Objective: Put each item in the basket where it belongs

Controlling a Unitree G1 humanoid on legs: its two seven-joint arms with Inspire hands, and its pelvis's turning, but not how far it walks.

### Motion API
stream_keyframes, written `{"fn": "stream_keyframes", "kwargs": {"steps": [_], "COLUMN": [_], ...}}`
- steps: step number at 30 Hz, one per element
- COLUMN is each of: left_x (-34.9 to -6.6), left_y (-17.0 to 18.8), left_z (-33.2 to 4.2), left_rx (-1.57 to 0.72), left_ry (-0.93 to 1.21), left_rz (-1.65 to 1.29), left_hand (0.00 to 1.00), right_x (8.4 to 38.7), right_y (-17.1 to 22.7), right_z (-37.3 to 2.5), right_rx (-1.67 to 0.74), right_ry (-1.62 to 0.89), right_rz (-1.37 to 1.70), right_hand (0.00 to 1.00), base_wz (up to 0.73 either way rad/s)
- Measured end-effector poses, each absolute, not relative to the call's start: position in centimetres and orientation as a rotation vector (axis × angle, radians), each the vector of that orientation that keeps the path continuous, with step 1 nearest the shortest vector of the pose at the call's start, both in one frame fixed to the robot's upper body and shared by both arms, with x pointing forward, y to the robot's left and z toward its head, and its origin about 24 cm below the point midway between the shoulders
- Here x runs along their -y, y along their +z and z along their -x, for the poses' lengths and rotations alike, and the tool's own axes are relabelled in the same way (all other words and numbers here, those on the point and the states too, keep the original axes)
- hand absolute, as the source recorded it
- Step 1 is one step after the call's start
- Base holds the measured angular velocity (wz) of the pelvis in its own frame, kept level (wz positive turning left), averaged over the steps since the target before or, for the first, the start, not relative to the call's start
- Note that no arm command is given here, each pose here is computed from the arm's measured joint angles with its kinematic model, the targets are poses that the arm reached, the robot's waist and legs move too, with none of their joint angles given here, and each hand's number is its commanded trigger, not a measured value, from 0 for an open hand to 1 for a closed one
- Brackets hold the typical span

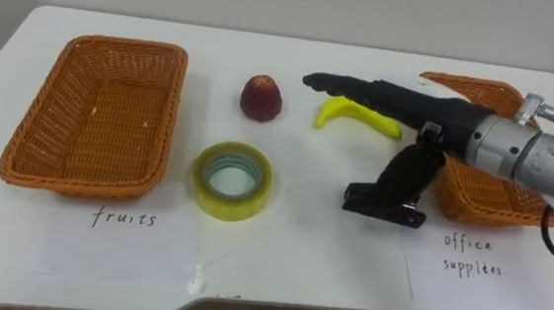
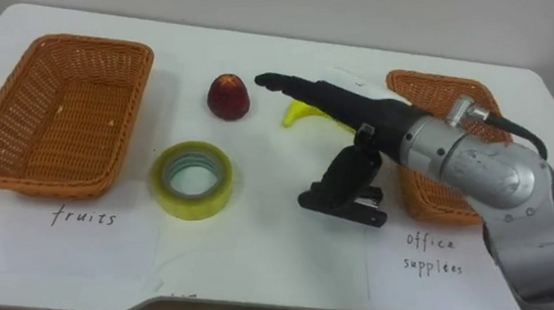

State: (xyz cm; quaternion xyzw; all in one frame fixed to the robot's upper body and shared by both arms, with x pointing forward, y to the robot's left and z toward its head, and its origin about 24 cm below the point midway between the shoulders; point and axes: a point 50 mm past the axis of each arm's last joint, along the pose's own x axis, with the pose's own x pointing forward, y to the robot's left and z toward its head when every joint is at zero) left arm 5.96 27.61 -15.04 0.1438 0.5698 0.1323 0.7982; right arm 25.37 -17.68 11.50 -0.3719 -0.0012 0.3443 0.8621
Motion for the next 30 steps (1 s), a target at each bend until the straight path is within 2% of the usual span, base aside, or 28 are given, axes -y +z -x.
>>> {"fn": "stream_keyframes", "kwargs": {"steps": [8, 30], "left_x": [-27.3, -27.0], "left_y": [-15.2, -15.3], "left_z": [-6.0, -6.0], "left_rx": [-1.228, -1.240], "left_ry": [0.269, 0.250], "left_rz": [-0.317, -0.298], "left_hand": [0.00, 0.00], "right_x": [18.0, 18.5], "right_y": [9.3, 7.8], "right_z": [-24.7, -24.9], "right_rx": [-0.091, -0.171], "right_ry": [0.735, 0.685], "right_rz": [0.761, 0.867], "right_hand": [0.00, 0.00], "base_wz": [0.00, 0.00]}}
